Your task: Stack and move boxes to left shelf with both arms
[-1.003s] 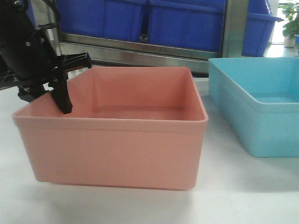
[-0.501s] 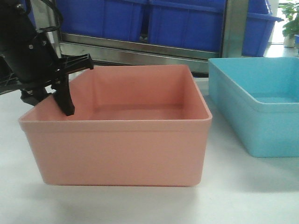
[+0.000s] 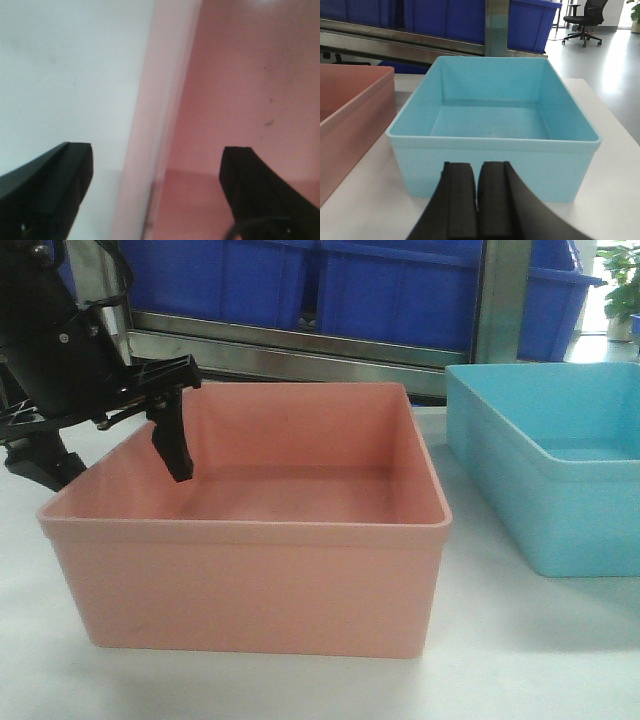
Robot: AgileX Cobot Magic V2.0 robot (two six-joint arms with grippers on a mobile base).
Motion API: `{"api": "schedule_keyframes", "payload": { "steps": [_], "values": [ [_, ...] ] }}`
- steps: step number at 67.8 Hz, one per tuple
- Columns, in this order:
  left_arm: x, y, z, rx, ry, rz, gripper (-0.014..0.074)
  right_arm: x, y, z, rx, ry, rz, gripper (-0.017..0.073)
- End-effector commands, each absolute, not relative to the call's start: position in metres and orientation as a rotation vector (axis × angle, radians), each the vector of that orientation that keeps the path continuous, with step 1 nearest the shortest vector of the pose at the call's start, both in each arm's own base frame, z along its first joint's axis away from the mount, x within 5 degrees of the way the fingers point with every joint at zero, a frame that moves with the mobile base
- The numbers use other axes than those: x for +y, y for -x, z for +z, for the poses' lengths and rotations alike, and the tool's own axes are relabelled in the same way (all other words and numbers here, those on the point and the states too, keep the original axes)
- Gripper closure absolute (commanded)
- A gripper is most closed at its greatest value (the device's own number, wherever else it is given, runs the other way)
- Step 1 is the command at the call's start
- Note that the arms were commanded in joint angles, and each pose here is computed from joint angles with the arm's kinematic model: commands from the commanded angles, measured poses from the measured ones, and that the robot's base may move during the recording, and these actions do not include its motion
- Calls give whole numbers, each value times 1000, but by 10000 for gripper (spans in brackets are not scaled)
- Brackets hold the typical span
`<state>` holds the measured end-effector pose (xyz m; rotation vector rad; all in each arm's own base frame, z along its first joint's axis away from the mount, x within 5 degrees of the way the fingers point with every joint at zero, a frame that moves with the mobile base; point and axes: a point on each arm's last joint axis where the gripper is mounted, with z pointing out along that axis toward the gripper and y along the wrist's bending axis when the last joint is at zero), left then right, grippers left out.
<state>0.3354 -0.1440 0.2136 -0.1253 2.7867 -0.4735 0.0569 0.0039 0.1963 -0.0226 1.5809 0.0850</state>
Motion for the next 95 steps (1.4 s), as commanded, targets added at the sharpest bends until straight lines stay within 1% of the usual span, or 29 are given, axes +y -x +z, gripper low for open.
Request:
{"api": "schedule_keyframes", "payload": {
  "steps": [1,7,16,22,27,31,38,47,51,61,70,76,84,95],
  "values": [
    [-147,-332,258,2658,67,-544,91,3,-54,212,1453,26,76,503],
    [-146,-328,281,2597,8,-556,91,3,-54,212,1453,26,76,503],
    [-140,-312,322,2458,-160,-542,94,3,-54,212,1453,26,76,503],
    [-134,-297,345,2380,-268,-510,121,3,-54,212,1453,26,76,503],
    [-127,-283,359,2334,-338,-473,178,3,-54,212,1453,26,76,503],
    [-121,-271,367,2293,-383,-445,244,3,-54,212,1453,26,76,503],
    [-109,-246,373,2228,-414,-395,394,3,-54,212,1453,26,76,503],
    [-93,-215,364,2174,-404,-361,556,3,-54,214,1439,25,77,503],
    [-85,-199,359,2135,-387,-357,607,3,-54,215,1423,25,77,503],
    [-73,-170,348,2034,-356,-356,601,3,-53,219,1383,25,79,503],
    [-63,-151,339,1911,-315,-355,601,3,-49,240,1317,23,81,503],
    [-58,-141,332,1843,-295,-353,601,3,-47,264,1283,23,81,503],
    [-55,-135,324,1800,-279,-350,601,4,-54,299,1312,23,80,503],
    [-54,-135,322,1802,-278,-349,602,6,-87,357,1400,24,77,503]
  ]
}}
